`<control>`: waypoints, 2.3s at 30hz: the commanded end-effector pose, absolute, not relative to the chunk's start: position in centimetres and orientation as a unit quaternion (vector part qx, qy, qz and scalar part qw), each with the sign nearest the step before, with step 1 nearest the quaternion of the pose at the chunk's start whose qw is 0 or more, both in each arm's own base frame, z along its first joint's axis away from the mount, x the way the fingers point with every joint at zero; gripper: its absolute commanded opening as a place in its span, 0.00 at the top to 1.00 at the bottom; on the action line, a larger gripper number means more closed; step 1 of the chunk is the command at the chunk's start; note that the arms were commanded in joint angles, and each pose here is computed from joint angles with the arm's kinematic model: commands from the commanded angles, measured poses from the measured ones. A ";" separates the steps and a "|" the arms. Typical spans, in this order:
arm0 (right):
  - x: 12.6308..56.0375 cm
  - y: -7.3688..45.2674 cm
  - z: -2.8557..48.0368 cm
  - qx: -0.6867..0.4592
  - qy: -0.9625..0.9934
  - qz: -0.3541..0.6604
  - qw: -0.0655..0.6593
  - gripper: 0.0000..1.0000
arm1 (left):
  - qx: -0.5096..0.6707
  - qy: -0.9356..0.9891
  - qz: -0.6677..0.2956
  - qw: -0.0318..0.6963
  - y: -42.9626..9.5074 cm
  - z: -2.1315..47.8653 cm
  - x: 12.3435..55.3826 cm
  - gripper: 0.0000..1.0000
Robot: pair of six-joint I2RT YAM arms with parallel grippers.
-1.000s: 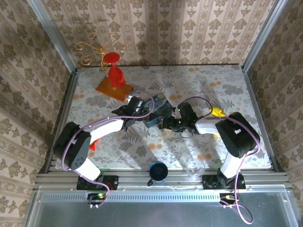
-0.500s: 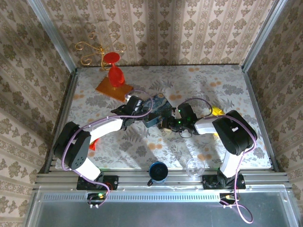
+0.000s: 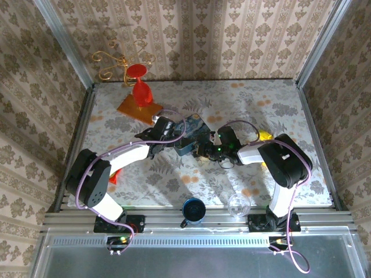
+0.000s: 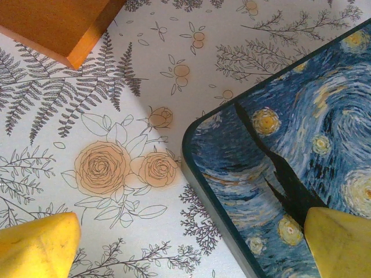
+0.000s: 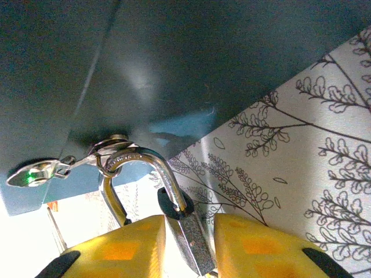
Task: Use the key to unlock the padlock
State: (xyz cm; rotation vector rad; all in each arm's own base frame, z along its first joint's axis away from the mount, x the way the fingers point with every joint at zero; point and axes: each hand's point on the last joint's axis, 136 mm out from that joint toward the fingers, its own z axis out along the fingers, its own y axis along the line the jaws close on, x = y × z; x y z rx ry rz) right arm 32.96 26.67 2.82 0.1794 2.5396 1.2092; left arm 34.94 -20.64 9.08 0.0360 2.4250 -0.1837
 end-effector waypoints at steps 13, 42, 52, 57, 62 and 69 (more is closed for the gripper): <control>33.0 27.4 1.1 0.078 0.888 0.427 0.155 0.83 | 0.009 0.950 -0.050 0.309 -18.9 6.8 33.8 0.00; 33.2 25.1 2.8 0.166 0.890 0.396 0.154 1.00 | -0.018 0.944 -0.038 0.327 -16.1 8.2 35.4 0.00; 33.2 25.5 3.2 0.175 0.879 0.415 0.155 1.00 | -0.012 0.929 -0.077 0.362 -17.6 11.7 35.0 0.00; 33.0 25.4 3.3 0.175 0.879 0.415 0.155 1.00 | -0.007 0.924 -0.101 0.370 -19.5 13.1 34.1 0.00; 33.0 25.5 3.4 0.174 0.879 0.415 0.157 1.00 | -0.003 0.930 -0.126 0.345 -22.0 11.9 32.9 0.00; 32.9 25.5 3.3 0.175 0.879 0.415 0.155 1.00 | -0.001 0.938 -0.147 0.314 -24.3 9.5 32.3 0.00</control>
